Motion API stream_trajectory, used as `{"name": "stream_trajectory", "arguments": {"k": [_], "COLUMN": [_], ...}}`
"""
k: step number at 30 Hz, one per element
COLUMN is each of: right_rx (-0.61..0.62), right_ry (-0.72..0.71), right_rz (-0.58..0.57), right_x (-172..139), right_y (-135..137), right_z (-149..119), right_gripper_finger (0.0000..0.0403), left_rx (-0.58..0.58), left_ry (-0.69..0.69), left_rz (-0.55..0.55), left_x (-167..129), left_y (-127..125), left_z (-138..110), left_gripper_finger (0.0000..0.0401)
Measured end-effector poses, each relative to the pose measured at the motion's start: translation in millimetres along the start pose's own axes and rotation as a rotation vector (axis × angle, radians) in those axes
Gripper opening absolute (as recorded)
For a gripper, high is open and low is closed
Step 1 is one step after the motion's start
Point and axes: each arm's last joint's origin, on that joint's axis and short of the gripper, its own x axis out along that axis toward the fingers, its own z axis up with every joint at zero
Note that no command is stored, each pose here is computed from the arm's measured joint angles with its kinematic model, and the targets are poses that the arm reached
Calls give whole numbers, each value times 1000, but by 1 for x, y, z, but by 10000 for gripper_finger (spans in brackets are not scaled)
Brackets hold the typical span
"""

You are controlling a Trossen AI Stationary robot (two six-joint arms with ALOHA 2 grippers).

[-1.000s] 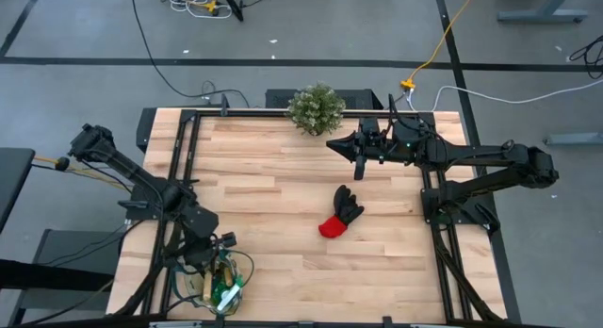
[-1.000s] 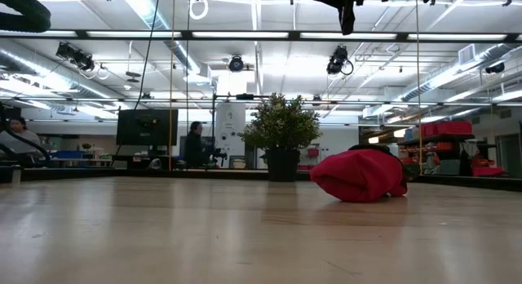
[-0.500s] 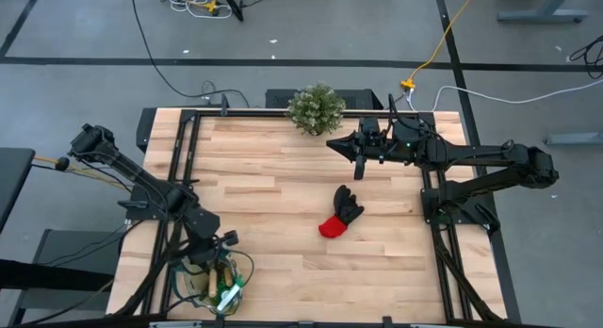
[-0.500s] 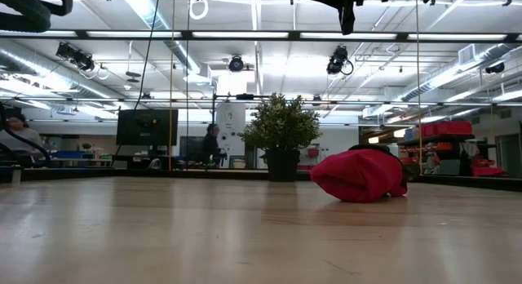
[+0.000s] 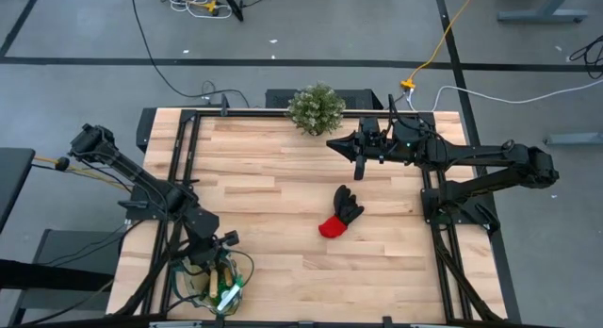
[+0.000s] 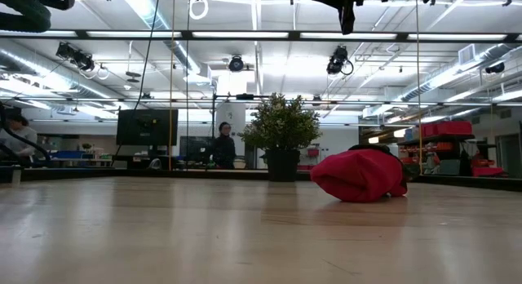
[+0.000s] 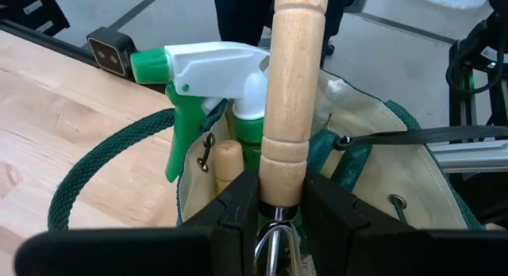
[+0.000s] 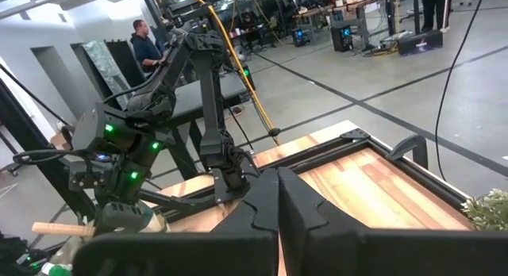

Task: Pick & Place Garden tools in Gardening bag
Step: Put the brown hand rake into the gardening bag, then put the red gloves into the gardening bag

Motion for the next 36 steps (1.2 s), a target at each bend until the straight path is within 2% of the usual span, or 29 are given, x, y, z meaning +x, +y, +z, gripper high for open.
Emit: {"name": "stream_trajectory", "arguments": {"k": [4,12,16,24,36], "right_rx": [0,0,0,-15,-14], "right_ry": [0,-1,-1,-1,-2], "right_rz": [0,0,1,2,1], "right_x": [0,0,0,0,0], "right_y": [0,0,0,0,0], "right_z": [0,0,0,0,0], "right_gripper_finger": [0,0,0,0,0], "left_rx": [-1,-44,-92,-142,-220], "left_ry": [1,8,-30,-71,-64], "left_rz": [0,40,55,113,348], "left_x": [0,0,0,-6,-40], "left_y": [0,1,3,9,40], "left_z": [0,0,4,14,31], "left_gripper_finger": [97,153,171,169,155]}}
